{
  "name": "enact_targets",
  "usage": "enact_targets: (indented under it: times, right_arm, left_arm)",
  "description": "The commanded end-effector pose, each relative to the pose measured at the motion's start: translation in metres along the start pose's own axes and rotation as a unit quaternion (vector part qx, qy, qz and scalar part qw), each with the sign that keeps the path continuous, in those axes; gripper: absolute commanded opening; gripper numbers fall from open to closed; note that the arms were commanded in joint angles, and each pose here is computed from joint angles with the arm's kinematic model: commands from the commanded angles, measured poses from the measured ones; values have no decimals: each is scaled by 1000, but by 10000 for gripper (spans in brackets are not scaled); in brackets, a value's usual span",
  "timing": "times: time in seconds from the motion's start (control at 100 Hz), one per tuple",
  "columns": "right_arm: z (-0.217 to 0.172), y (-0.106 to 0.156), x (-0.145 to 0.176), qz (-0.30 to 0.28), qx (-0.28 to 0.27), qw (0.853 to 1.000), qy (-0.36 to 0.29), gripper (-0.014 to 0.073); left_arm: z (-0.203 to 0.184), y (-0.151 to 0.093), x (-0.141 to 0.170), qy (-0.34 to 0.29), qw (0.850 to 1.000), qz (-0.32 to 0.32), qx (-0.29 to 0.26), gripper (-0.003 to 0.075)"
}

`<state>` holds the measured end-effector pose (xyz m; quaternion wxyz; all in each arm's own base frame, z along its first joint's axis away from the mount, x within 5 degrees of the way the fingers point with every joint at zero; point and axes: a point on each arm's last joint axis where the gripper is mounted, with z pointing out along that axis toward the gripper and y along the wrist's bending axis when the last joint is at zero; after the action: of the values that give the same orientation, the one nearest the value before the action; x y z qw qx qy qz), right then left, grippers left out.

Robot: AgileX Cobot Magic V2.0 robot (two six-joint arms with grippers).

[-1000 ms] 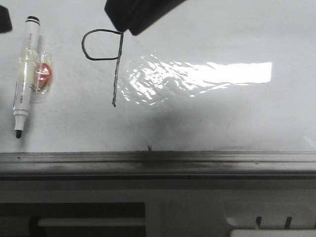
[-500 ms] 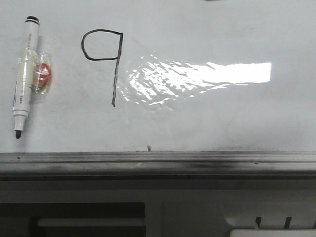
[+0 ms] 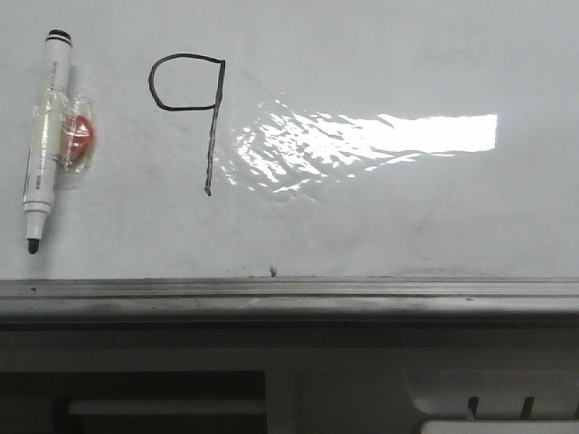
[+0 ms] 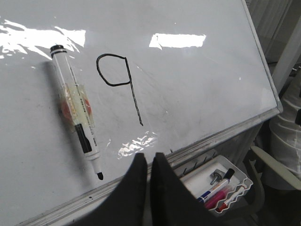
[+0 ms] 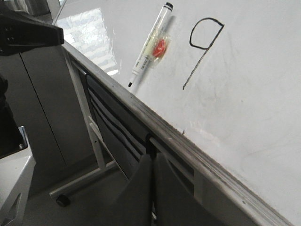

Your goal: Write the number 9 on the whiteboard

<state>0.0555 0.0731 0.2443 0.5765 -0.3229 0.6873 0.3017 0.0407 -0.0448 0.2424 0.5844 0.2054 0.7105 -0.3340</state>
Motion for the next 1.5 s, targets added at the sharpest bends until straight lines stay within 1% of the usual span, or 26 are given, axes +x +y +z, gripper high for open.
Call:
enact_targets:
  times: [0.0,0.06,0.43,0.6,0.63,0.68,0.76,0.81,0.92,0.99,1.02,1.03,1.07,1.17,1.18,1.19,1.22,1.27,1.32,1.39,1.49]
  right_arm:
    - [-2,2,-17,-12,-7,998,-59,-69]
    - [-2,2,-17,-12,-7,998,-60,-69]
    - [-2,2,-17,-12,-7,998,-60,-69]
    - [-2,2,-17,-12,-7,998,-60,-69]
    - [-2,2,-17,-12,-7,998,-60,-69]
    - [-2,2,-17,-12,-7,998,-60,-69]
    - [-2,2,-17,-12,-7,998,-60,-69]
    - [-2,2,-17,-12,-7,998,-60,-69]
    - [-2,2,-17,-12,-7,998,-60,-69]
    - [-2,2,-17,-12,-7,998,-60,-69]
    - [-2,2,-17,-12,-7,998,-60,-69]
    - [-2,2,-17,-12,-7,998,-60,-69]
    - [-2,2,-17,-12,-7,998,-60,-69]
    - [-2,2,-17,-12,-7,998,-60,-69]
    - [-2,2,-17,-12,-7,998,-60,-69]
    - [-2,2,-17,-12,-7,998,-60,-69]
    - [-2,2,-17,-12,-7,998,-60,-69]
    - [-2,2,-17,-12,-7,998,-58,-69]
    - [-2,2,-17,-12,-7,998,-58,-69]
    - [-2,2,-17,-12,-7,998,-58,-69]
    - [-2,2,-17,-12,-7,998,-58,-69]
  left_arm:
    - [-1,-2,-14,-40,999,-13,2,-20]
    - [-1,-2,-14,-40,999,-24,4,-20]
    - [-1,-2,-14,-40,999,-24,4,-20]
    - [0,-1,-7,-31,999,-24,2,-20]
    - [1,0,-6,-29,999,-21,-1,-20]
    - [2,2,-2,-23,1000,7,-8,-20]
    - [4,9,7,-18,995,87,-39,-20]
    - [5,13,12,-20,991,113,-62,-20]
    - [7,24,24,-36,987,109,-116,-20]
    - [5,31,31,-87,979,110,-150,-20]
    - [3,33,31,-121,971,114,-169,-20]
    - [2,33,31,-124,971,115,-169,-20]
    - [-2,36,30,-121,966,112,-199,-20]
    - [-11,41,29,-147,944,115,-271,-20]
    - [-12,42,30,-147,940,114,-286,-20]
    - [-12,42,30,-148,940,115,-286,-20]
    - [-13,44,30,-146,933,110,-310,-20]
    - [-15,48,32,-140,926,95,-339,-20]
    - [-16,51,36,-123,921,79,-360,-20]
    - [-16,54,43,-91,920,50,-379,-20]
    - [-16,55,55,-32,922,18,-385,-20]
